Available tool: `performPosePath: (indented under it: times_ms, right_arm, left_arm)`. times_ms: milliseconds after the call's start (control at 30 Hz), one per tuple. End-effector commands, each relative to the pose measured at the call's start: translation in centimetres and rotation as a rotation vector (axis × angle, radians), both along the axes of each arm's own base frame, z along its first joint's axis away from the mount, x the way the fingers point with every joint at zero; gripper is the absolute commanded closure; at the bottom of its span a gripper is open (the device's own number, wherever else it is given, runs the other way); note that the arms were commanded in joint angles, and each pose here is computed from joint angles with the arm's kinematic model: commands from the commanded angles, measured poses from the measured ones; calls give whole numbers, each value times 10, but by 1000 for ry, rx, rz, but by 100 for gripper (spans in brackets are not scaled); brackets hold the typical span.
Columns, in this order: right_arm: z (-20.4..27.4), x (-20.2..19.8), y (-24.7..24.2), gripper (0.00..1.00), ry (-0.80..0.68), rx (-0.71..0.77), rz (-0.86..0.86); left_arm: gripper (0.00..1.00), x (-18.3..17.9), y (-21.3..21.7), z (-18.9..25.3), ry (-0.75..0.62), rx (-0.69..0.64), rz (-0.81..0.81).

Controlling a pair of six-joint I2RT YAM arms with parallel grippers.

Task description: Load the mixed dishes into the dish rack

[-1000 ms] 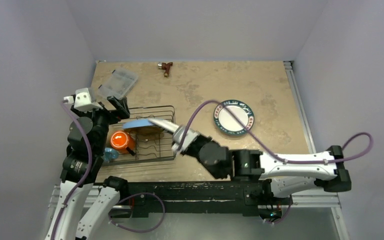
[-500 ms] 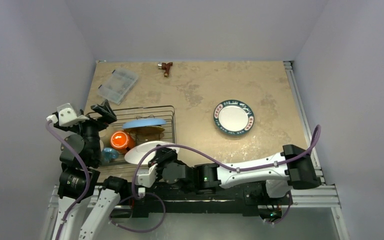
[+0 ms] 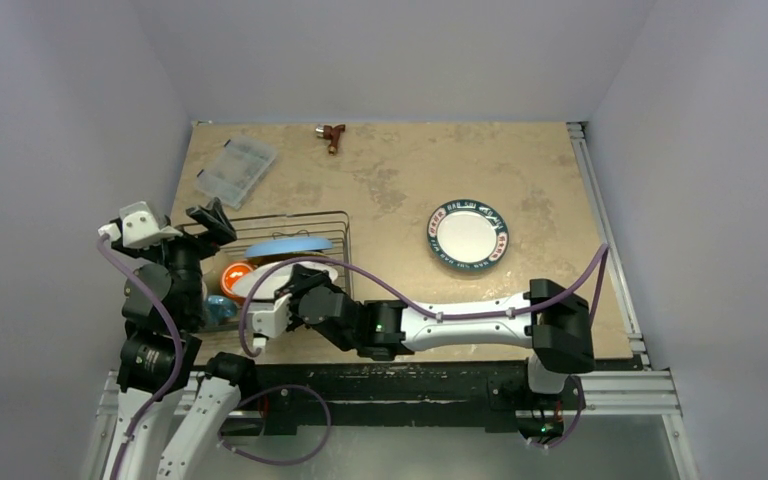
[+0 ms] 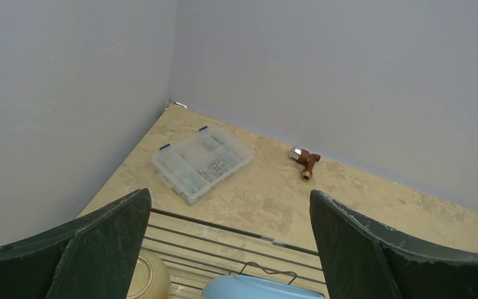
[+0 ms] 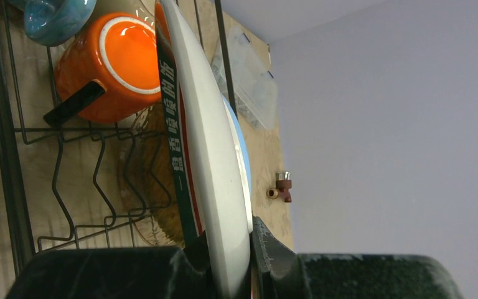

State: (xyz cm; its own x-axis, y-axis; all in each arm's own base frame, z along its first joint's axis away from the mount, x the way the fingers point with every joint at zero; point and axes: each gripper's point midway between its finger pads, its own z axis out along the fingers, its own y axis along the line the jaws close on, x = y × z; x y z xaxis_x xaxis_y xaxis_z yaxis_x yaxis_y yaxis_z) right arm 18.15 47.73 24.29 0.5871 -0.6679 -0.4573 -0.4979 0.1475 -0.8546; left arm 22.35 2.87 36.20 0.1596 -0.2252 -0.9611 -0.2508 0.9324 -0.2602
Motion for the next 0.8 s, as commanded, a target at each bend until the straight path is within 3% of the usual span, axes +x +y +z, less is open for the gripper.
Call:
performPosePath:
  times_ms: [0, 767]
  right_arm:
    - [47, 6, 17, 100, 12, 178, 6]
    - [15, 38, 22, 100, 85, 143, 5]
  left_arm:
    - [2, 3, -2, 8, -19, 16, -12]
    - [4, 12, -5, 3, 2, -5, -33]
